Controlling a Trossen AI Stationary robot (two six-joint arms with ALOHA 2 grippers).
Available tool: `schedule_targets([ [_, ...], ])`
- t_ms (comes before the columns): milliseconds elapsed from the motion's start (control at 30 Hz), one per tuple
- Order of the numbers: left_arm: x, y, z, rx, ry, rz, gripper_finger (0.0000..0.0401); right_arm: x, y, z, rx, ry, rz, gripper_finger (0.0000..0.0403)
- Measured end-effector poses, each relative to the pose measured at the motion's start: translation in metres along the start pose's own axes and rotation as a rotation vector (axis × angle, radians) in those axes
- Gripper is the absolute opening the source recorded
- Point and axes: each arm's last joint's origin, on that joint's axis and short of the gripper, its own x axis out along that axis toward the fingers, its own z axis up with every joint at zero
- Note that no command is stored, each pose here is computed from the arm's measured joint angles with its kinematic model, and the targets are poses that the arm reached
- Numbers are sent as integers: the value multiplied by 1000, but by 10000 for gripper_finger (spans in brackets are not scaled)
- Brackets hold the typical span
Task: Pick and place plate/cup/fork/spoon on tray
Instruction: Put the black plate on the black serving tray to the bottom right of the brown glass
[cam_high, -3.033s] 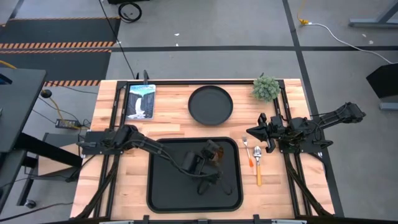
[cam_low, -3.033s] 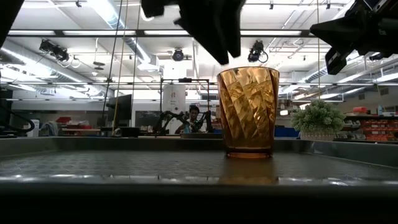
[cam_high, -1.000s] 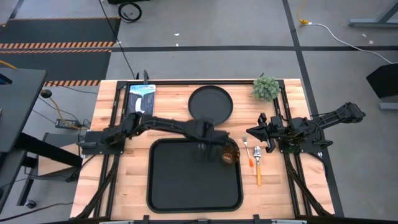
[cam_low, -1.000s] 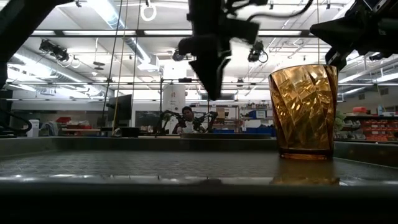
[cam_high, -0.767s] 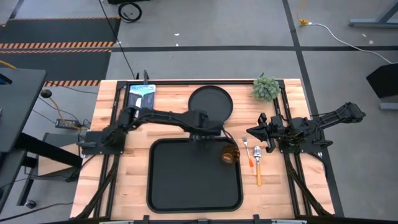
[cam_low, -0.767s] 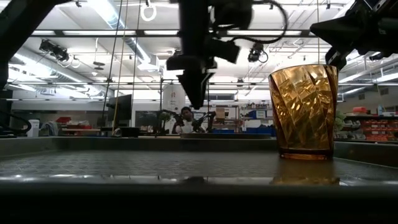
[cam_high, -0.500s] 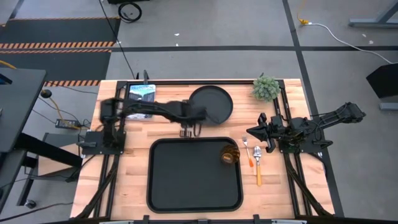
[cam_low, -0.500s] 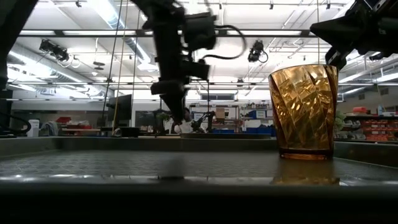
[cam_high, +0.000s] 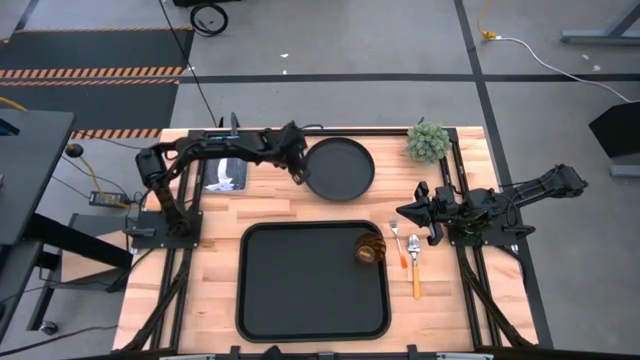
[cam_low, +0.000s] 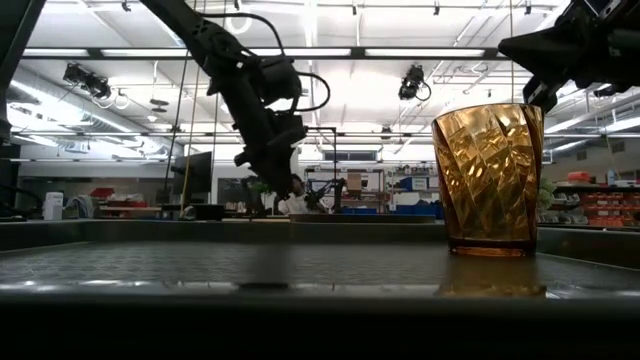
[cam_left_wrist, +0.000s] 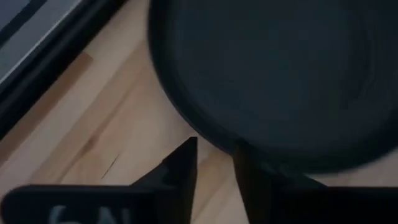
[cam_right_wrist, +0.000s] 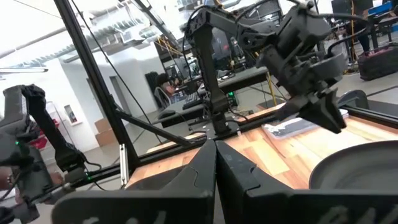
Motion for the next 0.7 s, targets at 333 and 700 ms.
schedule_targets([
  [333,20,6,-3,-123,20,13,206,0,0,0,1,-4,1,16],
  [700,47,13,-14,-149,93,1,208,0,0,0,1,-3,1,16],
])
